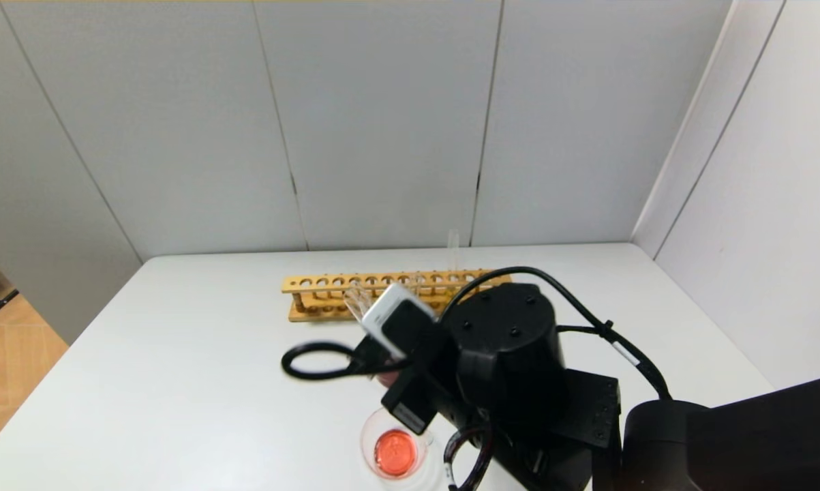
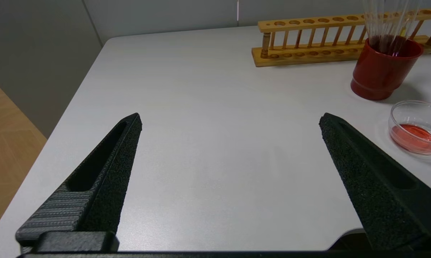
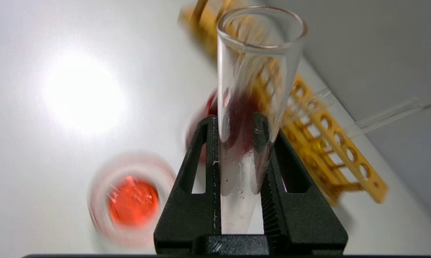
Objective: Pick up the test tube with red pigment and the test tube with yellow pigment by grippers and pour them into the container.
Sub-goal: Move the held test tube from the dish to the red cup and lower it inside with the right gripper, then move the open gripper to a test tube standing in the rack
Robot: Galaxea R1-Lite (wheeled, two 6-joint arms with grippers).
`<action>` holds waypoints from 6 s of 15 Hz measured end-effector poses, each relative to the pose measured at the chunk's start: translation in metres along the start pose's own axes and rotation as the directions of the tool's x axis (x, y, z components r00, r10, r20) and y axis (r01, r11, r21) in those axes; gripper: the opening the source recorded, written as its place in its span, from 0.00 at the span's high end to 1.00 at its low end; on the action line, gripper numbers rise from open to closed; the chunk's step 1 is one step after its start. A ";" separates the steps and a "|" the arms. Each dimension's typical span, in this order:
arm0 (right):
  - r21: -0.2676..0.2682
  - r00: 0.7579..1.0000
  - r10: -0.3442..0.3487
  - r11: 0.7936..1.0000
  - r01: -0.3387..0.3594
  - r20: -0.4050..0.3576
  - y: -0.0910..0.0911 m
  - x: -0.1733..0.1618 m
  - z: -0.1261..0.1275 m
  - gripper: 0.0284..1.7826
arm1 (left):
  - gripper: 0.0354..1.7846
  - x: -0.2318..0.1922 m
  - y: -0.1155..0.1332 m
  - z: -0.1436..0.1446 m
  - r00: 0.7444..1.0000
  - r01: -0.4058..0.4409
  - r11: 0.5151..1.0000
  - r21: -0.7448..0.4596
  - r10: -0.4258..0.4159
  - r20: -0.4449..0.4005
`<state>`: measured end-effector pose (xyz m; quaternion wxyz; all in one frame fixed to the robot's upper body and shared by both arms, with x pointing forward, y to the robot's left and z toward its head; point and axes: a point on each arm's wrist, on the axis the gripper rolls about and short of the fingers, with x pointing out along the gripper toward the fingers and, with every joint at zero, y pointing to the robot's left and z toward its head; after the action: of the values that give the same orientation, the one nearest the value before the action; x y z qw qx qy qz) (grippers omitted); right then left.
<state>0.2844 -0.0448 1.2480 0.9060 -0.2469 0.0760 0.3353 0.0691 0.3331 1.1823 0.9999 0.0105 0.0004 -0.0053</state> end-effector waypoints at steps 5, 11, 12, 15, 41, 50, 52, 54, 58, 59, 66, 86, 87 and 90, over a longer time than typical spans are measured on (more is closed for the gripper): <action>0.477 0.933 -0.233 0.875 0.079 0.273 -0.029 -0.003 0.013 0.79 | 0.02 0.000 0.000 0.000 1.000 0.000 1.000 0.000 0.000 0.000; 0.650 0.940 -0.273 0.756 0.079 0.203 -0.030 0.003 -0.014 0.79 | 0.02 0.000 0.000 0.000 1.000 0.000 1.000 0.000 0.000 0.000; 0.665 0.944 -0.270 0.743 0.078 0.191 -0.028 0.005 -0.018 0.79 | 0.02 0.000 0.000 0.000 1.000 0.000 1.000 0.000 0.000 0.000; 0.681 0.947 -0.267 0.728 0.078 0.177 -0.024 0.018 -0.022 0.79 | 0.02 0.000 0.000 0.000 1.000 0.000 1.000 0.000 0.000 0.000; 0.663 0.944 -0.310 0.731 0.160 0.113 -0.018 0.091 -0.065 0.09 | 0.02 0.000 0.000 0.000 1.000 0.000 1.000 0.000 0.000 0.000; 0.544 0.896 -0.397 0.805 0.236 0.198 -0.072 0.035 -0.018 0.02 | 0.02 0.000 0.000 0.000 1.000 0.000 1.000 0.000 0.000 0.000; 0.509 0.894 -0.408 0.818 0.269 0.183 -0.084 0.014 -0.015 0.02 | 0.02 0.000 0.000 0.000 1.000 0.000 1.000 0.000 0.000 0.000; 0.487 0.901 -0.410 0.822 0.297 0.143 -0.089 -0.005 -0.026 0.02 | 0.02 0.000 0.000 0.000 1.000 0.000 1.000 0.000 0.000 0.000; 0.474 0.910 -0.414 0.804 0.358 0.016 -0.094 -0.035 -0.067 0.02 | 0.02 0.000 0.000 0.000 1.000 0.000 1.000 0.000 0.000 0.000; 0.493 0.909 -0.417 0.790 0.365 -0.005 -0.093 -0.041 -0.076 0.02 | 0.02 0.000 0.000 0.000 1.000 0.001 1.000 0.000 -0.001 0.000; 0.579 0.907 -0.417 0.725 0.373 -0.062 -0.087 -0.040 -0.105 0.02 | 0.02 0.000 0.000 0.000 1.000 0.000 1.000 0.000 0.000 0.000; 0.551 0.918 -0.396 0.760 0.343 -0.025 -0.159 0.132 -0.126 0.02 | 0.02 0.000 0.000 0.000 1.000 0.000 1.000 0.000 0.000 0.000; 0.551 0.917 -0.399 0.760 0.343 -0.021 -0.159 0.133 -0.125 0.02 | 0.02 0.000 0.000 0.000 1.000 0.001 1.000 0.000 -0.001 0.000; 0.546 0.914 -0.404 0.760 0.351 -0.026 -0.158 0.130 -0.124 0.02 | 0.02 0.000 0.000 0.000 1.000 0.000 1.000 0.000 0.000 0.000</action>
<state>0.4886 -0.1355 1.1641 0.9895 0.0241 0.0734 0.1218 0.0691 0.3331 1.1823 0.9999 0.0107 0.0004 -0.0055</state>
